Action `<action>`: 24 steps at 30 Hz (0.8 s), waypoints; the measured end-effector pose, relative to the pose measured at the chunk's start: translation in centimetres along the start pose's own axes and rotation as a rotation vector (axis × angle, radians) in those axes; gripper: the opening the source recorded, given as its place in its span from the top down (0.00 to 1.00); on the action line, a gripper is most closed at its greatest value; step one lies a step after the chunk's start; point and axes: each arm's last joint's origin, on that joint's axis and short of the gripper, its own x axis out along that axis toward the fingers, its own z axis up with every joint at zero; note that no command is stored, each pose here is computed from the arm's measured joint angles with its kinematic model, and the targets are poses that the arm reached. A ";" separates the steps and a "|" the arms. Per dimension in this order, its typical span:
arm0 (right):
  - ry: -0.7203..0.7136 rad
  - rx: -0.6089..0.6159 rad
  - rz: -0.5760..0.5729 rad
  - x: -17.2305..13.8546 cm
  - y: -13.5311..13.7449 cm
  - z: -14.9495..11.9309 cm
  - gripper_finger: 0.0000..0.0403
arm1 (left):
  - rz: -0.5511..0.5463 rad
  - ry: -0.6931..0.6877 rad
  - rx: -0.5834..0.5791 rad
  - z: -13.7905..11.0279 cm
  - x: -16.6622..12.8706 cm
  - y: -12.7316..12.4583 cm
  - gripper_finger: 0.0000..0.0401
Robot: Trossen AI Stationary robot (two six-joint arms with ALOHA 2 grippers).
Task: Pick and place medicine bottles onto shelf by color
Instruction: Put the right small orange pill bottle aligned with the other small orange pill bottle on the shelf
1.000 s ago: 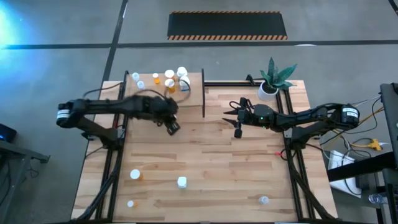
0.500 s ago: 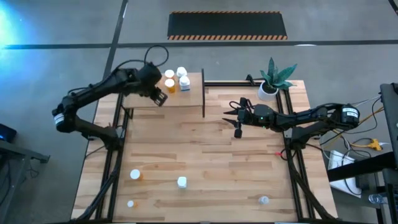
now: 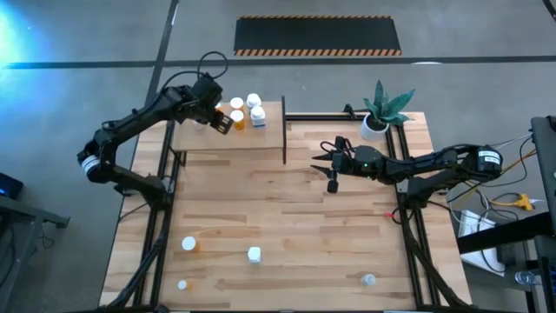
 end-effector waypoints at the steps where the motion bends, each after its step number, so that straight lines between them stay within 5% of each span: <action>1: 0.000 -0.001 0.000 0.0 0.0 0.0 0.72 | 0.000 -0.003 -0.001 0.0 0.0 0.0 0.74; 24: 0.000 -0.001 0.000 0.0 0.0 0.0 0.72 | 0.014 -0.021 -0.014 0.3 0.2 0.5 0.67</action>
